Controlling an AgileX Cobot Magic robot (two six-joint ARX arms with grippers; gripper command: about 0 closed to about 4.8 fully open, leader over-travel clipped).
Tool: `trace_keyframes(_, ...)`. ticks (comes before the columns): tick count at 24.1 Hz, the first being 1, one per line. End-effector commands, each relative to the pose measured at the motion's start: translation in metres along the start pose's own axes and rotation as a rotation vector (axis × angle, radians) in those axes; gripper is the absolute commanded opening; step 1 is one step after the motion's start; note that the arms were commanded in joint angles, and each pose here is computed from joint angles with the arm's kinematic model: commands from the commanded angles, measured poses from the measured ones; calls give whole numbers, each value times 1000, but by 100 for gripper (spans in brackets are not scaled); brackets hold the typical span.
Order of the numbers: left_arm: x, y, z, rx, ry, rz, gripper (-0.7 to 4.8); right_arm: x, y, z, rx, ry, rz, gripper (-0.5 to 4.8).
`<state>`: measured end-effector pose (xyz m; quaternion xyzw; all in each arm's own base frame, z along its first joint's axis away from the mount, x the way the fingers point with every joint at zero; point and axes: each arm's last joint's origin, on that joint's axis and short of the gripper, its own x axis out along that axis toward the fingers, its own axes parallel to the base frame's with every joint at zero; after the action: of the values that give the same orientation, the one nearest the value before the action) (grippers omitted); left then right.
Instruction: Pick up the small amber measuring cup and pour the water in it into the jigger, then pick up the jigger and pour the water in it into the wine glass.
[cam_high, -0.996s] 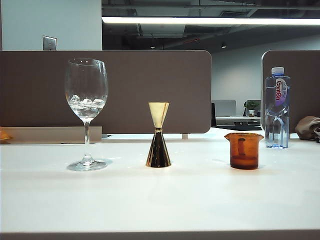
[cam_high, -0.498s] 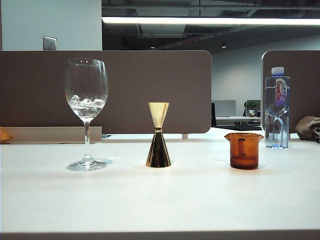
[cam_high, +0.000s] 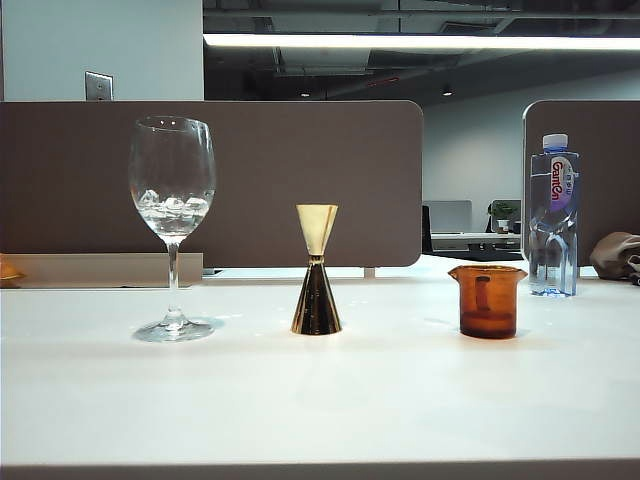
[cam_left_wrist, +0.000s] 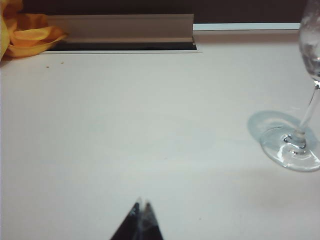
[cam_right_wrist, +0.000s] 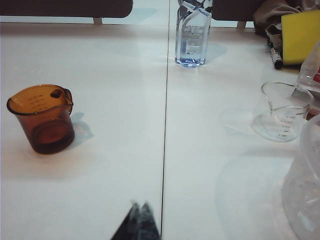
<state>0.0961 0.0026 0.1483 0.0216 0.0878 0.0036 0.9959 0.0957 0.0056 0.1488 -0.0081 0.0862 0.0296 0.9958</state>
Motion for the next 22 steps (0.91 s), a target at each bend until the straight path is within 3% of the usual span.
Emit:
trace_keyframes(1, -1, 0, 1, -3, 6, 0, -2, 1, 0, -2, 0, 0, 0, 4)
trace_keyframes(8, -9, 1, 27, -6, 93, -4, -2, 1, 0, -2, 0, 0, 0, 4)
trace_keyframes(14, -18, 3, 68, -7, 160, -7, -2, 1, 0, -2, 0, 0, 0, 4)
trace_keyframes(20, -24, 5, 124, -7, 141, -7, -2, 1, 0, -2, 0, 0, 0, 4)
trace_keyframes(22, -30, 7, 158, -5, 94, -4, -2, 1, 0, -2, 0, 0, 0, 4)
